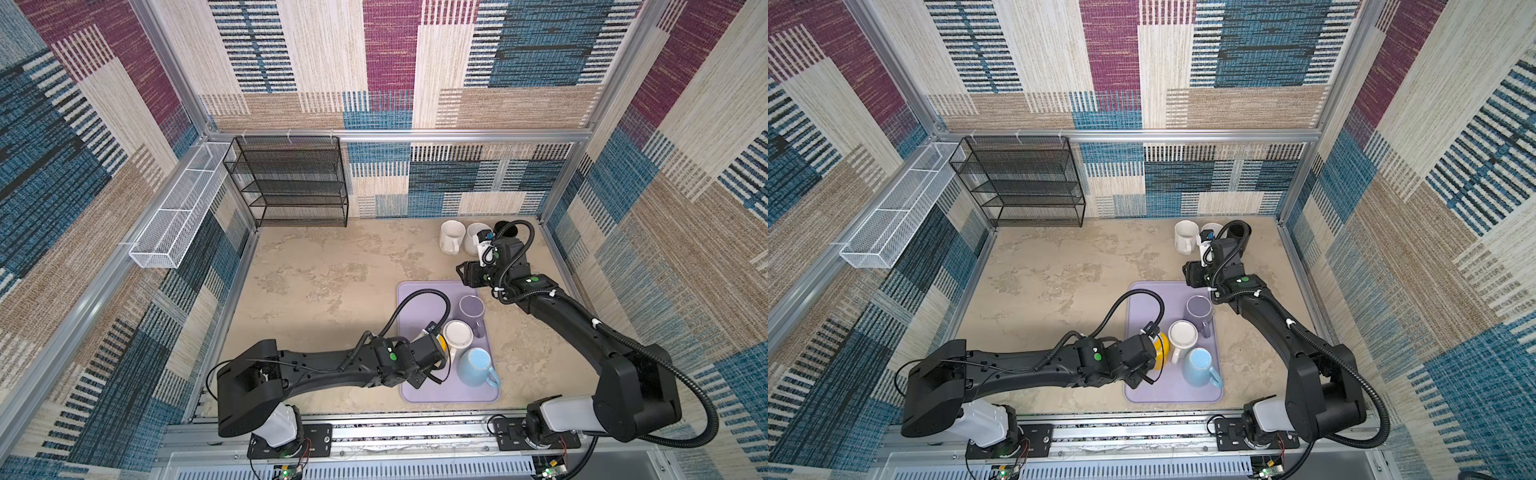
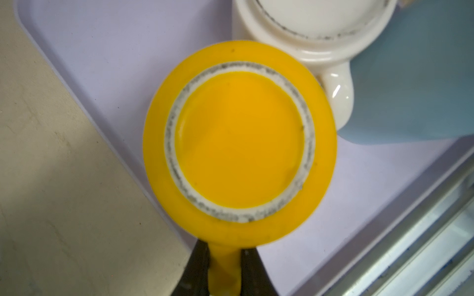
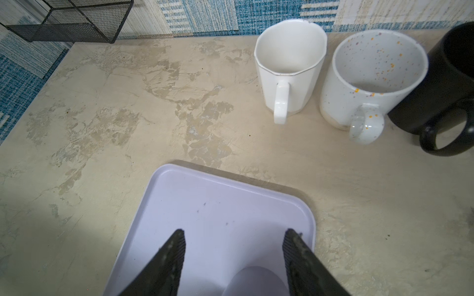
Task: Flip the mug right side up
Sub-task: 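Reach the left gripper down to the upside-down yellow mug's handle, then close the left gripper on the yellow mug handle and lift it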
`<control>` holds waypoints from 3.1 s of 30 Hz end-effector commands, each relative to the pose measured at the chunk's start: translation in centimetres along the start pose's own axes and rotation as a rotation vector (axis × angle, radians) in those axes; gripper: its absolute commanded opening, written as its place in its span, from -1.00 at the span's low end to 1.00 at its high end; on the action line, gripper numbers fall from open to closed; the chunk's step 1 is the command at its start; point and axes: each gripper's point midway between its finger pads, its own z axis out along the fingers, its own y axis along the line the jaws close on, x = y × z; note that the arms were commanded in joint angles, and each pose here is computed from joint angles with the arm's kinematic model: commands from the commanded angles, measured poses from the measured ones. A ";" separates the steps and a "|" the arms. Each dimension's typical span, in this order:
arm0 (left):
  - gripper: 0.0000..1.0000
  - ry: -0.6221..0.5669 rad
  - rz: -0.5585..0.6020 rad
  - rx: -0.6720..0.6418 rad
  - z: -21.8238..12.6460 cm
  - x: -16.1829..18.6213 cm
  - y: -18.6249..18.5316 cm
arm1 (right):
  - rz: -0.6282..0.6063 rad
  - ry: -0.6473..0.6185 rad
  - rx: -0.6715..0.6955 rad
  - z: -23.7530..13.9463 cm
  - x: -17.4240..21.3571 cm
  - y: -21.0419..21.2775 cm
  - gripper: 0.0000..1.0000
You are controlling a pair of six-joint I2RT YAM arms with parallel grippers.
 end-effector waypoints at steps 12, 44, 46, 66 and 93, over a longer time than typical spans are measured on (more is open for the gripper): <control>-0.60 0.038 -0.005 -0.017 3.0 -3.0 3.5 | -0.005 -0.020 -0.005 -0.4 -0.4 0.2 0.27; -0.58 0.049 -0.029 -0.028 3.7 -5.6 5.2 | -0.007 -0.024 -0.003 -0.5 -0.4 0.1 0.27; -0.58 0.048 -0.029 -0.028 3.7 -5.5 5.2 | -0.007 -0.021 -0.003 -0.5 -0.3 0.1 0.27; -0.69 0.046 -0.030 -0.049 3.7 -5.4 5.6 | -0.004 -0.023 -0.008 -0.6 -0.2 0.2 0.27; -1.00 -0.035 -0.139 0.007 2.8 -7.5 7.4 | 0.019 -0.061 -0.020 -3.0 1.1 0.5 0.27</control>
